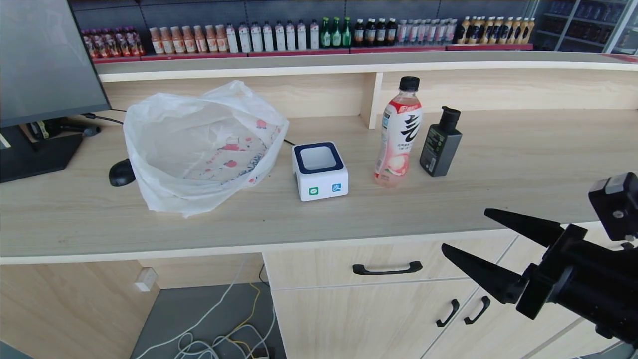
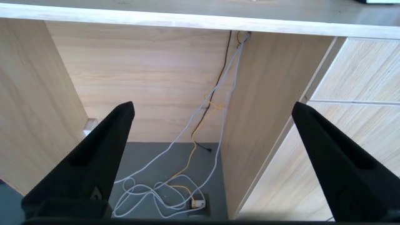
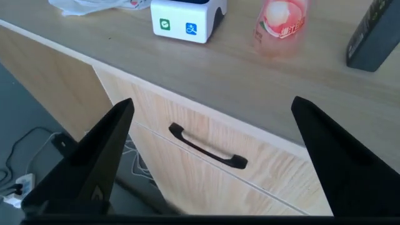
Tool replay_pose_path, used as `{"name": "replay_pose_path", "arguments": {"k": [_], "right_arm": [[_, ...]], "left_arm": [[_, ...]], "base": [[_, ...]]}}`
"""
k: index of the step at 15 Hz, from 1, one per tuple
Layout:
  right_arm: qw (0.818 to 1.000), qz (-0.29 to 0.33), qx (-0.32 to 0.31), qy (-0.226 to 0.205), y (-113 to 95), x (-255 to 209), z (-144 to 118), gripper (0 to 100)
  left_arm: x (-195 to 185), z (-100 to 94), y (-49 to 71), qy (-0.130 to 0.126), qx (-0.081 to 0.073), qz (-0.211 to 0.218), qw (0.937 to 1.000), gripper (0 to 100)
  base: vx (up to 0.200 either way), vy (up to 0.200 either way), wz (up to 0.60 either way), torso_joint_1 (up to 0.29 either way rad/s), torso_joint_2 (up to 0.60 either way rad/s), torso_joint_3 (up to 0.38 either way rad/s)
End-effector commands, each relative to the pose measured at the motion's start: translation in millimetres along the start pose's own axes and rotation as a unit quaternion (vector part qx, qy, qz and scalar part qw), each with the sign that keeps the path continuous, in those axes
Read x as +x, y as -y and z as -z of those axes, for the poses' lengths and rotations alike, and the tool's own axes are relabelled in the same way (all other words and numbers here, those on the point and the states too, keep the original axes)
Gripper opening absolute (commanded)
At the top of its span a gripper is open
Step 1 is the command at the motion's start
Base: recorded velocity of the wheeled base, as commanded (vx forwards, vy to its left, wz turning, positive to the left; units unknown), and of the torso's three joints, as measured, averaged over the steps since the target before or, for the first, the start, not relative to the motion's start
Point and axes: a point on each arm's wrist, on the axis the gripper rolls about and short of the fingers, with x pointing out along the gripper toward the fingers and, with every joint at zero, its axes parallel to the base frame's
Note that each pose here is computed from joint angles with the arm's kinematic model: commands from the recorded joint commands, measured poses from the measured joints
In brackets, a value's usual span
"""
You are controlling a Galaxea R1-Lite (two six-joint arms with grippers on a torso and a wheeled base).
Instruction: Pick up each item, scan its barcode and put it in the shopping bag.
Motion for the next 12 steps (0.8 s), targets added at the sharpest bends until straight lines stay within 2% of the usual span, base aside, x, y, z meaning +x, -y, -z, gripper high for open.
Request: {"name": "replay_pose_path", "arguments": {"k": [1, 4, 6, 12], "right_arm": [[1.0, 0.004, 0.0, -0.017, 0.4, 25.6, 3.2, 100], [0.997, 0.07, 0.003, 0.028, 5.0, 59.6, -5.0, 100], [0.994, 0.084, 0.012, 0.065, 7.5, 82.9, -11.3, 100], [0.993, 0.086, 0.018, 0.073, 7.7, 100.2, -14.4, 100]], "left_arm": [[0.0, 0.0, 0.0, 0.0, 0.0, 0.0, 1.0, 100], [0.0, 0.0, 0.0, 0.0, 0.0, 0.001, 1.0, 100], [0.0, 0.0, 0.0, 0.0, 0.0, 0.0, 1.0, 100], [0.0, 0.0, 0.0, 0.0, 0.0, 0.001, 1.0, 100]], "base": [[0.0, 0.0, 0.0, 0.0, 0.0, 0.0], [0.0, 0.0, 0.0, 0.0, 0.0, 0.0], [0.0, 0.0, 0.0, 0.0, 0.0, 0.0], [0.0, 0.0, 0.0, 0.0, 0.0, 0.0]]}}
